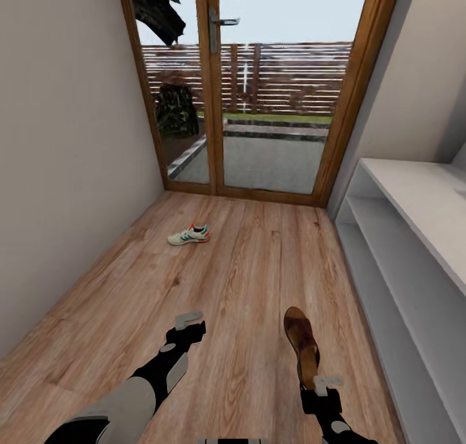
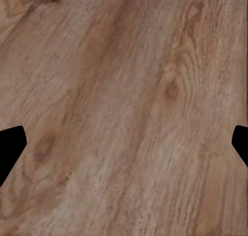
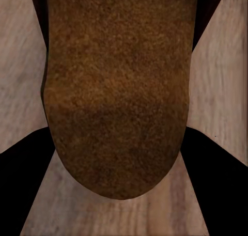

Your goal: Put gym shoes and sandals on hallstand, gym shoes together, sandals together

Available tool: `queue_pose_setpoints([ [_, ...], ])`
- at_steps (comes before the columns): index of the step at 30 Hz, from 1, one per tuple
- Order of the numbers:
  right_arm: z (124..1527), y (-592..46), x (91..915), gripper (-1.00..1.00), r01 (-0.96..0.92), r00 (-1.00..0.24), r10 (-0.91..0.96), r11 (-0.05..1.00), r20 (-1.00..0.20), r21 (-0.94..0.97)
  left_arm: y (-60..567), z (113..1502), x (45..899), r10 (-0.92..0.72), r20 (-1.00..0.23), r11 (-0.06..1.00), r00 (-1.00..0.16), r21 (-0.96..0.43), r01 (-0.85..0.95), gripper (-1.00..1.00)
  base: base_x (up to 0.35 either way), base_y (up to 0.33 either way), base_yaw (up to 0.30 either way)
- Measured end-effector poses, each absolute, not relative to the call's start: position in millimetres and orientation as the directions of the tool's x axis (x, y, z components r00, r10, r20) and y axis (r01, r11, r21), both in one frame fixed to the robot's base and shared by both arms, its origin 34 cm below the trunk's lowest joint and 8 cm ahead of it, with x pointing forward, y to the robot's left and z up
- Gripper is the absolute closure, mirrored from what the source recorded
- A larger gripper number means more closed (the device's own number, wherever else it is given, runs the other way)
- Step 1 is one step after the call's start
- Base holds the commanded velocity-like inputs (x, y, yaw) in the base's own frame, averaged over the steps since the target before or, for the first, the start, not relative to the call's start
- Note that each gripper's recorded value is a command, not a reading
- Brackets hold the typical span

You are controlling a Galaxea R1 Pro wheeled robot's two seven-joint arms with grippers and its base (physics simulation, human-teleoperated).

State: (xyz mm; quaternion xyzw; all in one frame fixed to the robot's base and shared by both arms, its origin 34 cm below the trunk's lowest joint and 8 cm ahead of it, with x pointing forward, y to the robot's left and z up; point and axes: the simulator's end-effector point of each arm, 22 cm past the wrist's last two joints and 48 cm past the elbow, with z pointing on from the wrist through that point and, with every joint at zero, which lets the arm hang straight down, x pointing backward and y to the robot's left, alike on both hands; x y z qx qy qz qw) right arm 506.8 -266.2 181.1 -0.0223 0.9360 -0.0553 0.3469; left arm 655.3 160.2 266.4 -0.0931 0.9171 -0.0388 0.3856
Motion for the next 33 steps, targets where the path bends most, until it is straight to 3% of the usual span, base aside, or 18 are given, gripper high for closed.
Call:
queue_pose_setpoints([
  [33, 174.8, -264.1, 501.4, 1.00, -0.006, -0.769, -0.079, 0.993, -0.635, -0.116, 160.4, 258.7, 652.0, -0.202, -0.690, 0.979, -0.695, -0.142, -0.144, -1.00, 0.350, -0.136, 0.000],
])
